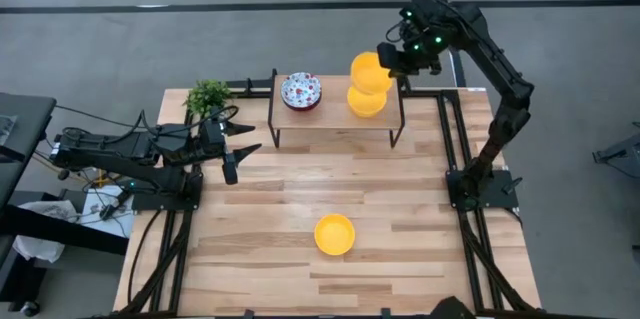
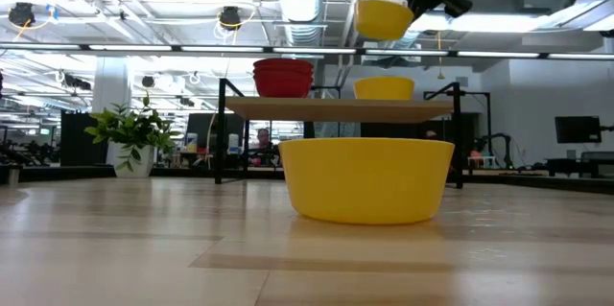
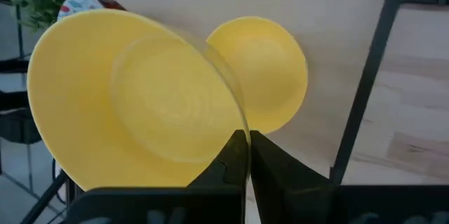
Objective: Pick & Place Mini bowls
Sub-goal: Stack the top yellow bowl on the yellow bowl on the shelf
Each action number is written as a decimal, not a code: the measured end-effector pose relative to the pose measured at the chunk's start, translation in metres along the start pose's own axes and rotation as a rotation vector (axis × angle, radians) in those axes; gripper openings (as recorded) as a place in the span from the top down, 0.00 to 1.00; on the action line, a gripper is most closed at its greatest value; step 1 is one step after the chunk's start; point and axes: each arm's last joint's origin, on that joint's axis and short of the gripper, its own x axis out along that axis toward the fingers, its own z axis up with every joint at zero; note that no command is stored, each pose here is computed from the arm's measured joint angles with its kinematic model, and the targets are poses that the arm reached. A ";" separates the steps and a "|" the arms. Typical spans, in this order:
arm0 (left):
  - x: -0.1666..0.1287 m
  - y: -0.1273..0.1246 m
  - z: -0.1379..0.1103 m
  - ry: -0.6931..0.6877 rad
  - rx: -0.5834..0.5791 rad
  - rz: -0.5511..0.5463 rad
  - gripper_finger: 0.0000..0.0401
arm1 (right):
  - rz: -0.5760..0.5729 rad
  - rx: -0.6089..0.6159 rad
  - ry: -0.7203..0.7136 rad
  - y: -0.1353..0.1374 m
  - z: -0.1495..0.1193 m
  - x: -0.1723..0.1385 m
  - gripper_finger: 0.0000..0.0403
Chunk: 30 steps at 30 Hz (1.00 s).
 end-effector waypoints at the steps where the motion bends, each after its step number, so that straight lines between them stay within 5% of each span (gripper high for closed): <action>1: 0.000 0.000 0.000 0.000 0.000 0.000 0.47 | 0.001 0.001 0.005 0.000 0.001 0.001 1.00; 30: 0.000 0.000 0.000 0.000 0.001 0.000 0.47 | -0.099 -0.017 0.061 -0.012 0.013 0.030 1.00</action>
